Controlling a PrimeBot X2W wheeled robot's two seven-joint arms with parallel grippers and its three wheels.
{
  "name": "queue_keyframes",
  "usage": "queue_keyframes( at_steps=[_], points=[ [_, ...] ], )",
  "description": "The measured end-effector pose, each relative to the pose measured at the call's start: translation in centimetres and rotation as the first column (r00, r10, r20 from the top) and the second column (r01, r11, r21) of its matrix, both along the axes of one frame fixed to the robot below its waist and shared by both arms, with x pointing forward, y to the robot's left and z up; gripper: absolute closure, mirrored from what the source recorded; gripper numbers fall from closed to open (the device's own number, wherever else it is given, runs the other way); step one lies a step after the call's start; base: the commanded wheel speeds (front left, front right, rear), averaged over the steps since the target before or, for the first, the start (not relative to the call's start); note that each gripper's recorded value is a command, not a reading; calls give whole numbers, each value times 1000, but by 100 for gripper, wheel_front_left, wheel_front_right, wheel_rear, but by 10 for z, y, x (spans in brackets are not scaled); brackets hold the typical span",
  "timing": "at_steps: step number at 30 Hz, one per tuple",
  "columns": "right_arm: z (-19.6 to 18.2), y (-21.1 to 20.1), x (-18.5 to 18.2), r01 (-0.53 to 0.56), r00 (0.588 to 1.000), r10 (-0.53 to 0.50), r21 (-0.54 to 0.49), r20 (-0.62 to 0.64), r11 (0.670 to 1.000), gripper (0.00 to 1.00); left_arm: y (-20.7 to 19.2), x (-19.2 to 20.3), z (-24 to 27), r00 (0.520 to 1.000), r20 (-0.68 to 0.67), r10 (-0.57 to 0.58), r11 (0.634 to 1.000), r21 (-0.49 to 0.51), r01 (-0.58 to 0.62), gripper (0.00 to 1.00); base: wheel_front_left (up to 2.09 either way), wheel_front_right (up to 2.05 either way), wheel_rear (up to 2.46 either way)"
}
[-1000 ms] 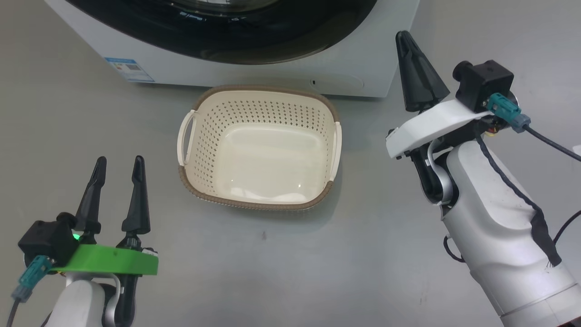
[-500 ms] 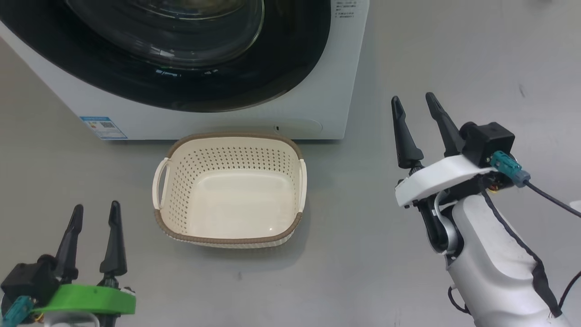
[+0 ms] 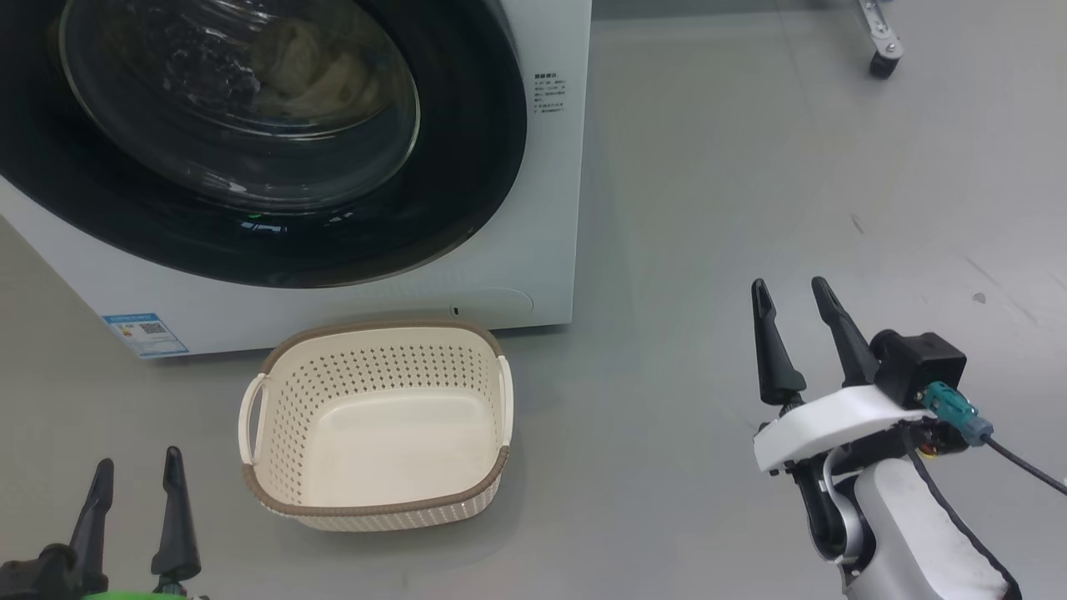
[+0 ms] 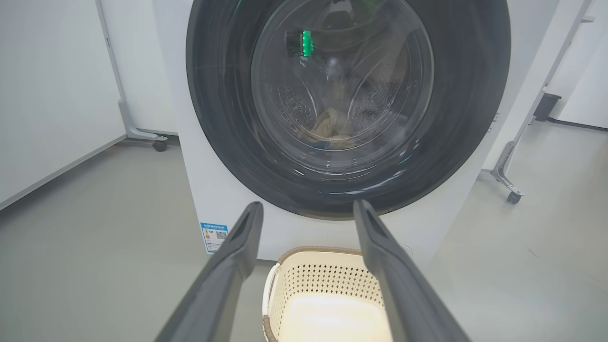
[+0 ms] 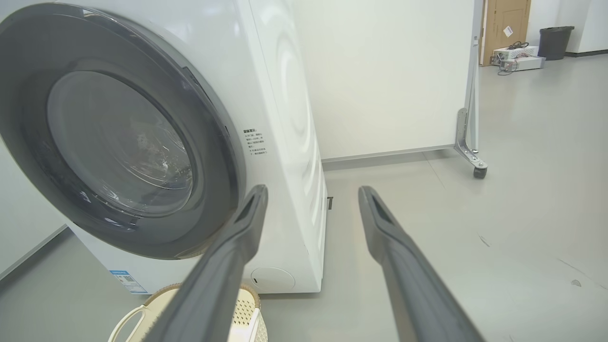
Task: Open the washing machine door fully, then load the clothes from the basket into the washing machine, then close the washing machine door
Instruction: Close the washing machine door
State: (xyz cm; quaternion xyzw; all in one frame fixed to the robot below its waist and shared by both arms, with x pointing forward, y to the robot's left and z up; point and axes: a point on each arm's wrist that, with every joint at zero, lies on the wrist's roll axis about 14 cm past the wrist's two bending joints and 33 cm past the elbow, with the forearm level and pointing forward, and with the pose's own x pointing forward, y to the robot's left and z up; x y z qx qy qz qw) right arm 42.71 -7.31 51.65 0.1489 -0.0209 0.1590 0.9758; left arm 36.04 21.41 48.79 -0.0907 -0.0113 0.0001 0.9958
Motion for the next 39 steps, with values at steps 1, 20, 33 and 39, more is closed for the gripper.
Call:
queue_keyframes(
  at_steps=[1, 20, 33, 39],
  points=[
    [-1, -4, -5, 11, 1000, -11, 0, -4, 1000, 0, -1, -1, 1, 1000, 3, -2, 1000, 2, 2, 0, 0, 0, 0],
    [0, -58, -63, 162, 987, -162, -19, 8, 987, 0, -17, -23, 12, 998, 42, -37, 999, 32, 36, 0, 0, 0, 0],
    [-6, -54, -76, 159, 987, -159, -11, -12, 987, 0, -12, -31, 12, 999, 42, -10, 999, 35, 8, 0, 0, 0, 0],
    [-2, -52, -76, 153, 988, -153, -7, 1, 988, 0, -8, -36, 10, 999, 36, 5, 999, 32, -6, 0, 0, 0, 0]
  ],
)
